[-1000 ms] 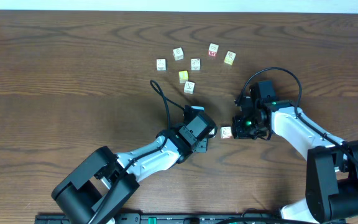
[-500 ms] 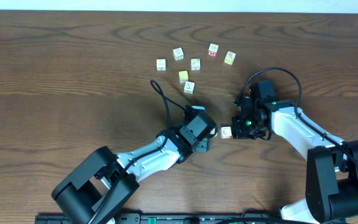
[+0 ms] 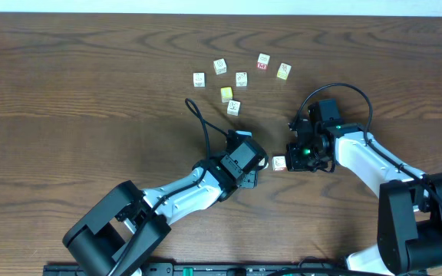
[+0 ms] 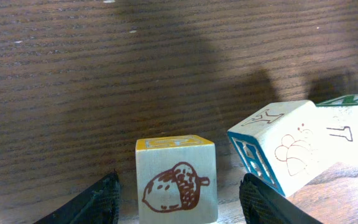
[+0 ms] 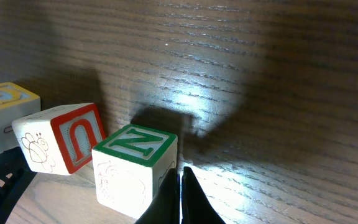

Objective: Lift 3 blocks

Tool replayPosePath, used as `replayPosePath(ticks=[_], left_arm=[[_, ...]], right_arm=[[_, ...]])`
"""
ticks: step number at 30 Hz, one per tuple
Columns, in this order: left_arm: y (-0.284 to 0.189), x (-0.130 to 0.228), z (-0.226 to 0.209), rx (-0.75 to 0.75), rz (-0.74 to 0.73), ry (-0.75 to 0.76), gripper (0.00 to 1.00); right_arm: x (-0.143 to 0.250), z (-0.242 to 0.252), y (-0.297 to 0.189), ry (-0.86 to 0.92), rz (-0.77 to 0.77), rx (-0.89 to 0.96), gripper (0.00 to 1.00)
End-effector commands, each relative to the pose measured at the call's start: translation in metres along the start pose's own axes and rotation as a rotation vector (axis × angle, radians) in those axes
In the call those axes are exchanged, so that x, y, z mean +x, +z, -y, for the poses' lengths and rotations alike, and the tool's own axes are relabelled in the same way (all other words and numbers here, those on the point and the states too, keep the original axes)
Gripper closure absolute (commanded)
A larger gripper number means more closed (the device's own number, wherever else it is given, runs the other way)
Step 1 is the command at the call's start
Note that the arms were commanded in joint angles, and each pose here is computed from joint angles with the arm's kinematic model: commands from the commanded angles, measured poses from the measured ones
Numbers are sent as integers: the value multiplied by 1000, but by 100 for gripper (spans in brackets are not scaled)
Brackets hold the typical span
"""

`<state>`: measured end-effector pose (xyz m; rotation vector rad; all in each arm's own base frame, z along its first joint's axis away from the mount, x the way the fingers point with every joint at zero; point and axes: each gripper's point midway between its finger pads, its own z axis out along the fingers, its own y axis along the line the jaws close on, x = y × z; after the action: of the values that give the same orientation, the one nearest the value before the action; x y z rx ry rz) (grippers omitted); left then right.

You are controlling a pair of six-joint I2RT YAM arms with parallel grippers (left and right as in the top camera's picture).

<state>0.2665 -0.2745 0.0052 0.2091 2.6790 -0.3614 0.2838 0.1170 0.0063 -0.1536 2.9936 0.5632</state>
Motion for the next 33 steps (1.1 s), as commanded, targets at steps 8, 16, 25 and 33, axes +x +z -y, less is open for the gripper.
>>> replayPosePath(ticks=[8, 16, 25, 33], left_arm=[[-24, -28, 5, 27, 85, -1, 49], [-47, -50, 4, 20, 178, 31, 49], [-46, -58, -53, -126, 153, -33, 56], [-46, -50, -80, -192, 94, -74, 71]], right_arm=[[2, -8, 0, -31, -1, -21, 99], [2, -8, 0, -30, -1, -20, 99], [4, -8, 0, -23, -7, -21, 99], [5, -12, 0, -13, -12, -48, 99]])
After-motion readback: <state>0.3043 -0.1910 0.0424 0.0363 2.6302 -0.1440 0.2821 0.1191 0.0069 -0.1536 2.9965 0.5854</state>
